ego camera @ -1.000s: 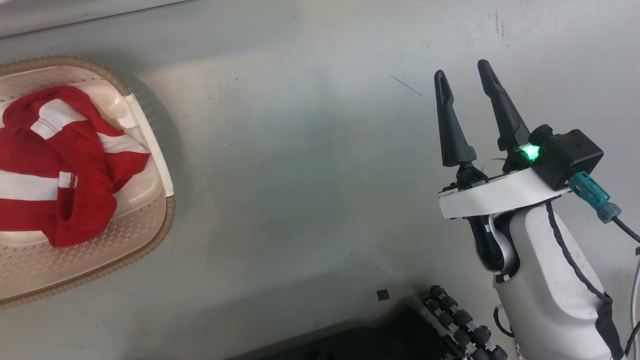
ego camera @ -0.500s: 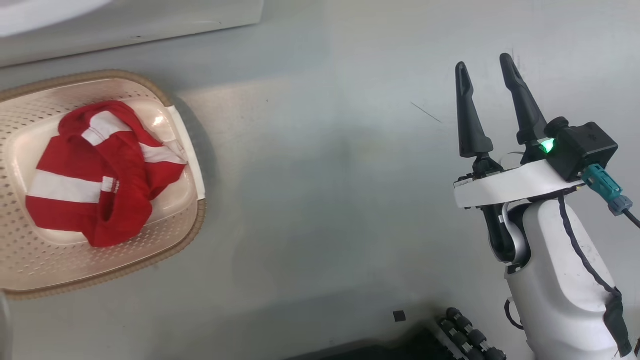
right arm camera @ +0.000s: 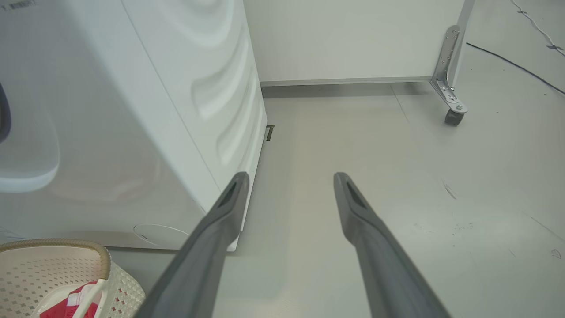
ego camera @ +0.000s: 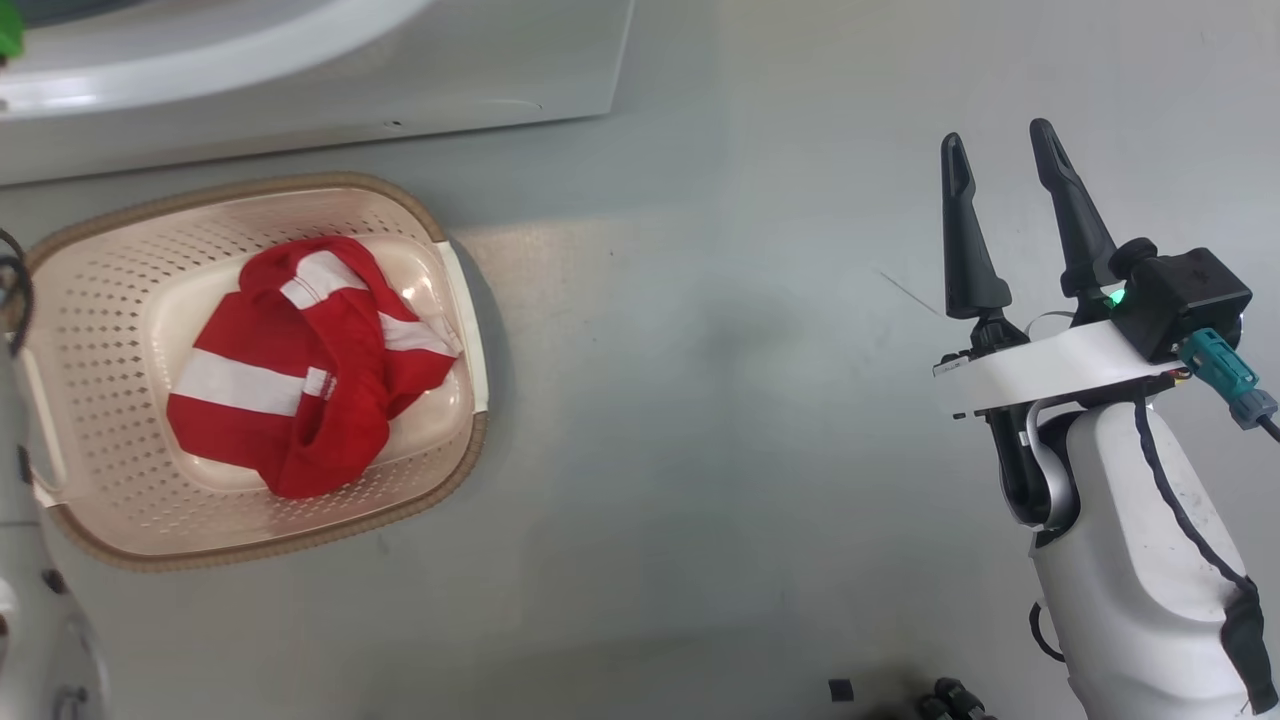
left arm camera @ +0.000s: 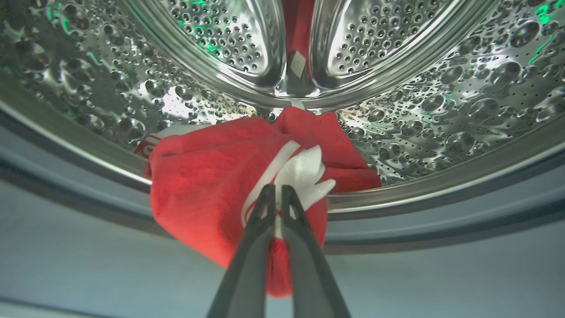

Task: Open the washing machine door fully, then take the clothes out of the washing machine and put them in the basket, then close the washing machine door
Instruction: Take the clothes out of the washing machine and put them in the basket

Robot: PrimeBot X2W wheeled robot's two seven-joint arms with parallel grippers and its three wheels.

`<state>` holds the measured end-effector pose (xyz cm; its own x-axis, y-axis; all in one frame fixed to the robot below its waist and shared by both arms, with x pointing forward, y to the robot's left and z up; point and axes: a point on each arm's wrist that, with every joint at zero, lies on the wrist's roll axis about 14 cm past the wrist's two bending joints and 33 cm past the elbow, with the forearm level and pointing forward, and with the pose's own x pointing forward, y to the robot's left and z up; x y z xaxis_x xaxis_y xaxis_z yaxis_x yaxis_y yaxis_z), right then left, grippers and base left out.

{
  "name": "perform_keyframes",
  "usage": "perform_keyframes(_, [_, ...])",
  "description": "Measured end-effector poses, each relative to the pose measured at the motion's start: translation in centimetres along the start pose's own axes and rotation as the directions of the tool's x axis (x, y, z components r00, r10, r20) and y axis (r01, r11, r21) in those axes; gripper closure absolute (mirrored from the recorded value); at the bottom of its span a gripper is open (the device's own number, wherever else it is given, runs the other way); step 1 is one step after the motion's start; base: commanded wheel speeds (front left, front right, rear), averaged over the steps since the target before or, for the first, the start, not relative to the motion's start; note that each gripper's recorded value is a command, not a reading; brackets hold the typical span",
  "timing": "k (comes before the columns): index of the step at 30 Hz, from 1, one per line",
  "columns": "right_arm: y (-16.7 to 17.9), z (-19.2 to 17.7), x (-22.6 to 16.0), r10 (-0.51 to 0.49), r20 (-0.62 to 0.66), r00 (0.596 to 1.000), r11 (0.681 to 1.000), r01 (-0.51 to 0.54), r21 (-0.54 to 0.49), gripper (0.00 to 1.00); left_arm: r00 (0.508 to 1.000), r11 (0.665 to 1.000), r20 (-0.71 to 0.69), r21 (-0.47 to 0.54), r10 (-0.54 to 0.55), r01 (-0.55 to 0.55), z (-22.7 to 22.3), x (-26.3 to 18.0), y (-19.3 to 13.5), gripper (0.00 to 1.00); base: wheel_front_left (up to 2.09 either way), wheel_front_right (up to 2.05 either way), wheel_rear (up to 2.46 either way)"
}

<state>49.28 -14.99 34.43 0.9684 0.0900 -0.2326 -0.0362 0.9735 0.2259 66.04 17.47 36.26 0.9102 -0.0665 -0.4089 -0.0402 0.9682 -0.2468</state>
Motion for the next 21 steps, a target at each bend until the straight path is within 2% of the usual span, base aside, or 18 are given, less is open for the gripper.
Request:
perform_keyframes(11, [1.1,2.5,-1.0,0.021,0.046,0.999,1.0,-0.021,0.0,0.0,1.0,0.992,0.012,-0.123,0.003,-0.002,-3.0,-5.6,0.3,1.0,0.0,0.0,0.0])
perform_keyframes(21, [1.7,4.3,-2.7,0.026,0.076,0.997,1.0,-0.027,0.003,0.0,0.999,0.986,-0.023,-0.162,0.045,-0.048,-6.9,-11.1,1.5,1.0,0.0,0.0,0.0])
